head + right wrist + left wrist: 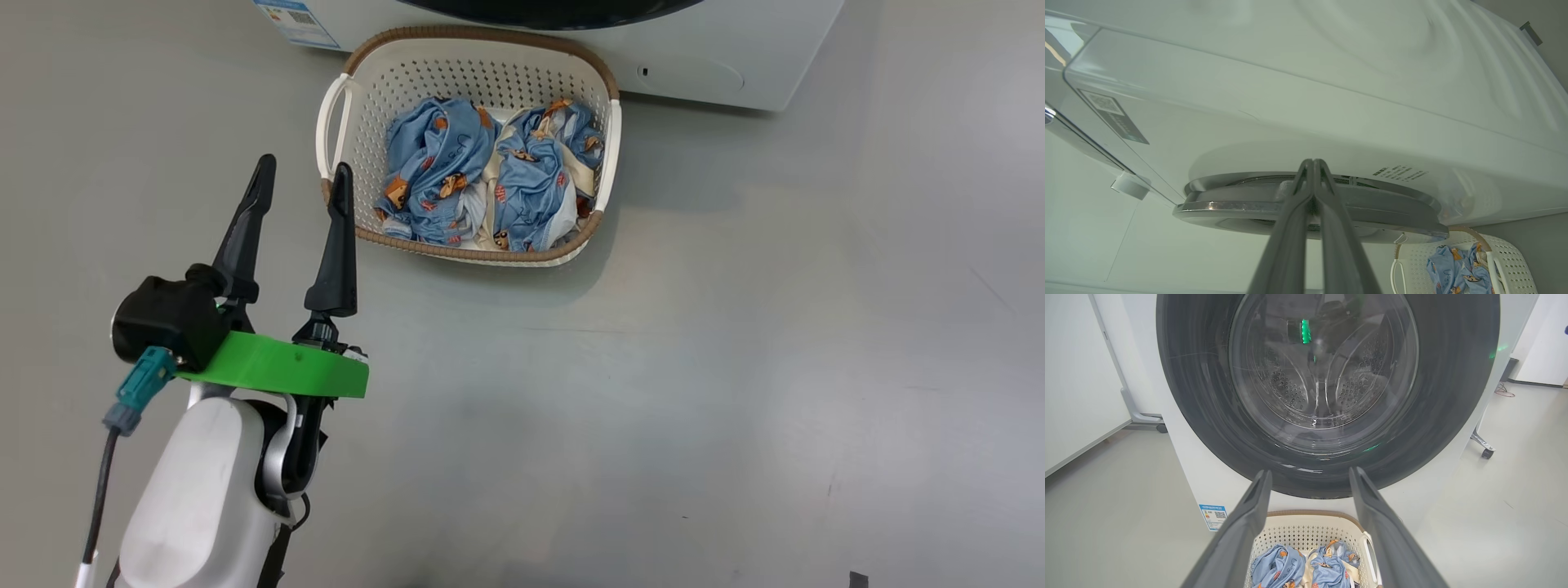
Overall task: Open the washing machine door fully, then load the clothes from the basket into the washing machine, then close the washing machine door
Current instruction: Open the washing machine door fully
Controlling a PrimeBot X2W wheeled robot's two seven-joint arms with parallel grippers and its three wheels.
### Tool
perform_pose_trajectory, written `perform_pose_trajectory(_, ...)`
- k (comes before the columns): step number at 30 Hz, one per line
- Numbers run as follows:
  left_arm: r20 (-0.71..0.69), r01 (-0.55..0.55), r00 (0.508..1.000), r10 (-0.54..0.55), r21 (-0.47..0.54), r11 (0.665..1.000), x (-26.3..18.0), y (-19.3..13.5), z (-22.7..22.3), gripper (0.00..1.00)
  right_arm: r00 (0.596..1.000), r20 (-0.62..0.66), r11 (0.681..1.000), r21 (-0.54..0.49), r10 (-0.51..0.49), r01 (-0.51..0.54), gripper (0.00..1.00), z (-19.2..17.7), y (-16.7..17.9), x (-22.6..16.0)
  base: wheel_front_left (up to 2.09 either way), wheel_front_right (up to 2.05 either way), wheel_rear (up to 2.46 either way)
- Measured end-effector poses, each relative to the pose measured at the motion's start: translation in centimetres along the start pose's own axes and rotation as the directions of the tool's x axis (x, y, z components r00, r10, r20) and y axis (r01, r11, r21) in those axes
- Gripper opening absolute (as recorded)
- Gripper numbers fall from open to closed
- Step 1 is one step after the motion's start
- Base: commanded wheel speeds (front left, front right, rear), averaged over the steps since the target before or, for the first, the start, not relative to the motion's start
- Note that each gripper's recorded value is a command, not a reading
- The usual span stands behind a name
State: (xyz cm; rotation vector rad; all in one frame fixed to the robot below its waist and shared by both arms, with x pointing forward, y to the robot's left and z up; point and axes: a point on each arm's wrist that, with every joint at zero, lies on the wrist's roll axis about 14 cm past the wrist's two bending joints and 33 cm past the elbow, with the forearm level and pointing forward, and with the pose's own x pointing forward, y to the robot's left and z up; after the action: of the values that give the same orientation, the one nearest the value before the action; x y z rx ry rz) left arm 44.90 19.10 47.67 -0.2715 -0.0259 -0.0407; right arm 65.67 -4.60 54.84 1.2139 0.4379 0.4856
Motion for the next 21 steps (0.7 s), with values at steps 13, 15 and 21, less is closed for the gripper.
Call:
perform_pose_trajectory(13,-0.024,-0.03,0.999,0.031,0.016,0.999,0.9,1.1,-1.1,1.0,0.981,-0.196,1.0,0.012,0.01,-0.007,0.0,-5.5,-1.4,4.6,0.0,0.0,0.0)
perform_pose_trajectory(15,-0.029,-0.038,0.999,0.039,0.019,0.999,0.8,1.4,-1.2,1.0,0.978,-0.208,1.0,0.023,0.008,-0.003,0.0,-6.1,-1.7,5.0,0.0,0.0,0.0)
perform_pose_trajectory(21,-0.031,-0.049,0.998,0.05,0.017,0.999,0.8,1.7,-1.3,1.0,0.978,-0.209,1.0,0.022,0.015,-0.01,0.0,-6.1,-1.3,5.7,0.0,0.0,0.0)
